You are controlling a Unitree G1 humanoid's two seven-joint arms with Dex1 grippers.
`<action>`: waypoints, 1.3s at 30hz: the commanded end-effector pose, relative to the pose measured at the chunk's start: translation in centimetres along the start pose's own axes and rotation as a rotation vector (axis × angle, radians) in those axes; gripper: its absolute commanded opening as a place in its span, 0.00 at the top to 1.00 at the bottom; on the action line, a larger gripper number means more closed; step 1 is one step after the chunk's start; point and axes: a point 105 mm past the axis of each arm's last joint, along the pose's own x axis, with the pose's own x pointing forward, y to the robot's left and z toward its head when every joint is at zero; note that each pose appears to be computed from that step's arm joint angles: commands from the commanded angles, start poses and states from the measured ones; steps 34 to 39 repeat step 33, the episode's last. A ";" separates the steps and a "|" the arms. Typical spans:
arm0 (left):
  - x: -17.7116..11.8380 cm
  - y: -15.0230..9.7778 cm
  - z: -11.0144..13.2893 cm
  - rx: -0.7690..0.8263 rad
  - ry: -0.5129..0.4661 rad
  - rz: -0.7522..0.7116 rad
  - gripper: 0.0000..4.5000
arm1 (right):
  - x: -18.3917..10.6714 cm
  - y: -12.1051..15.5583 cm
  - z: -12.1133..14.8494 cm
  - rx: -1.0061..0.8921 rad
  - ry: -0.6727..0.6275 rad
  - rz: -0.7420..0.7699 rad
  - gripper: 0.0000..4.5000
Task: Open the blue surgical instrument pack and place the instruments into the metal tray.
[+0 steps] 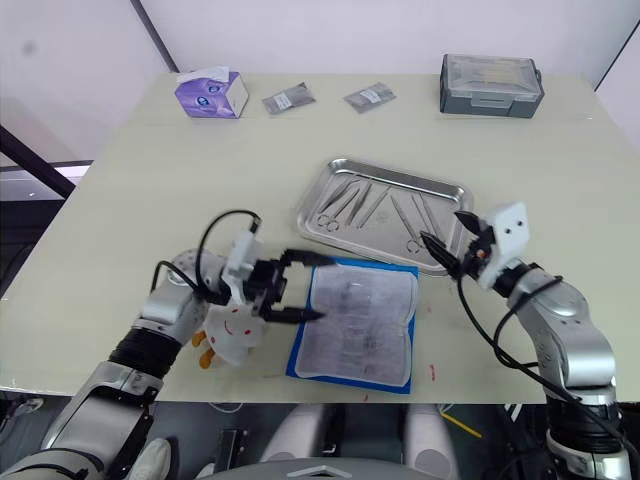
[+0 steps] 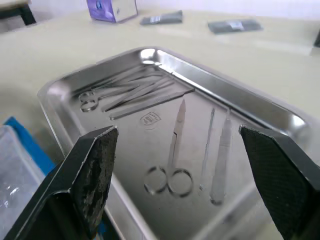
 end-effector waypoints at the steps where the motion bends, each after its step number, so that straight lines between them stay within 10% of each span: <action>1: -2.7 1.3 2.0 0.005 -0.023 0.176 0.00 | -2.3 -0.7 1.4 -0.016 -0.061 0.039 0.05; 17: -15.8 -3.7 -2.6 -0.133 0.230 0.717 0.00 | -13.2 -2.4 -3.1 0.047 0.124 0.057 0.05; 39: -18.4 -7.0 -4.5 -0.168 0.354 0.893 0.00 | -17.1 -2.2 -5.7 0.055 0.193 0.020 0.05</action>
